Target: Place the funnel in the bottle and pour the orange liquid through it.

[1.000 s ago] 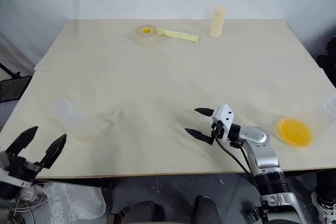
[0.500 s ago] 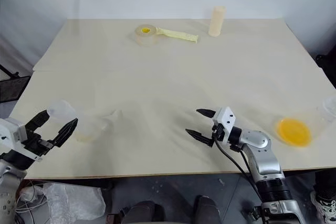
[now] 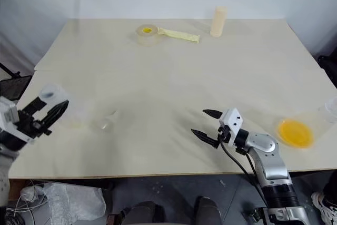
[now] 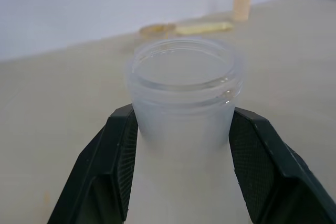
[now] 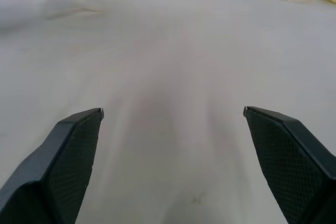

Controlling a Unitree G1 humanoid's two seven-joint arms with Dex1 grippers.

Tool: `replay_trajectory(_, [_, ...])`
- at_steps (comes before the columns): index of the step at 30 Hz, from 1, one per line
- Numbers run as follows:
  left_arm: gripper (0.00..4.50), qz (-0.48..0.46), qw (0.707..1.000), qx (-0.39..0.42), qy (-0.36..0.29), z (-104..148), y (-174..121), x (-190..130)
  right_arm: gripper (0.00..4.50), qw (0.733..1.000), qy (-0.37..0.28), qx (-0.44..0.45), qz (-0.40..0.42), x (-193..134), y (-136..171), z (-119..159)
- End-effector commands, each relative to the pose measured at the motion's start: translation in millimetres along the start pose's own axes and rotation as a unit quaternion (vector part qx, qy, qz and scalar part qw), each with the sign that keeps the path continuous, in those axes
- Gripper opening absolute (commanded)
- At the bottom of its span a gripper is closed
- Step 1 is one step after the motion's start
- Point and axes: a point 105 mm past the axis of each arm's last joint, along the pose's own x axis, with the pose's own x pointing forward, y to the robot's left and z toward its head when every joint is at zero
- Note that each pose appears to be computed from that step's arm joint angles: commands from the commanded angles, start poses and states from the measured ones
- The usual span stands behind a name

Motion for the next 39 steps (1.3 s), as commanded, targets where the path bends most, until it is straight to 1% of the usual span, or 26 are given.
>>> replay_trajectory(1, [2.24, -0.051, 0.998, 0.004, -0.030, 22.9, -6.7, 31.8, 4.50, 0.999, -0.023, -0.018, 0.018, -7.5, 3.3, 19.6])
replay_trajectory(2, [2.24, -0.063, 0.997, 0.003, -0.034, 26.6, -8.5, 39.3, 4.50, 0.999, -0.026, -0.020, 0.022, -8.3, 4.6, 21.4])
replay_trajectory(6, [2.24, -0.143, 0.988, 0.000, -0.052, 34.7, -35.1, 83.7, 4.50, 0.999, -0.030, -0.015, 0.033, -13.5, 9.8, 27.8])
replay_trajectory(9, [2.24, -0.202, 0.977, -0.019, -0.057, 35.0, -63.8, 110.5, 4.50, 0.998, -0.035, -0.015, 0.043, -18.2, 16.5, 32.1])
replay_trajectory(13, [2.24, -0.269, 0.961, -0.041, -0.050, 28.6, -103.8, 141.8, 4.50, 0.999, -0.040, -0.016, 0.032, -23.7, 19.0, 34.9])
replay_trajectory(15, [2.24, -0.284, 0.957, -0.047, -0.048, 26.3, -113.3, 148.8, 4.50, 0.999, -0.041, -0.017, 0.025, -25.2, 19.1, 35.6])
replay_trajectory(17, [2.24, -0.310, 0.948, -0.051, -0.044, 20.1, -132.6, 158.1, 4.50, 0.999, -0.038, -0.018, 0.014, -28.4, 20.5, 34.8])
replay_trajectory(19, [2.24, -0.355, 0.932, -0.062, -0.040, 11.9, -160.8, 166.6, 4.50, 0.999, -0.035, -0.022, -0.006, -33.5, 22.1, 34.0])
replay_trajectory(21, [2.24, -0.381, 0.923, -0.054, -0.026, -0.6, -182.5, 173.0, 4.50, 0.999, -0.031, -0.022, -0.027, -40.4, 26.9, 33.6])
replay_trajectory(26, [2.24, -0.406, 0.912, -0.048, -0.034, -7.2, -206.1, 178.8, 4.50, 0.999, -0.021, -0.020, -0.045, -48.3, 36.7, 33.9])
replay_trajectory(31, [2.24, -0.430, 0.902, -0.034, -0.026, -14.0, -219.7, 179.3, 4.50, 0.998, -0.021, -0.022, -0.062, -51.0, 39.6, 37.5])
replay_trajectory(33, [2.95, -0.434, 0.900, -0.029, -0.035, -12.7, -222.5, 179.9, 4.50, 0.997, -0.020, -0.022, -0.064, -51.7, 40.5, 38.5])
replay_trajectory(35, [3.46, -0.437, 0.899, -0.025, -0.036, -13.4, -224.2, 179.4, 4.50, 0.997, -0.019, -0.023, -0.067, -52.0, 41.0, 39.6])
replay_trajectory(38, [4.40, -0.438, 0.898, -0.026, -0.033, -14.1, -224.0, 177.9, 4.50, 0.997, -0.019, -0.023, -0.070, -52.4, 41.4, 40.8])
replay_trajectory(39, [4.45, -0.438, 0.898, -0.027, -0.034, -13.1, -223.3, 177.2, 4.50, 0.997, -0.019, -0.023, -0.071, -52.4, 41.2, 41.2])
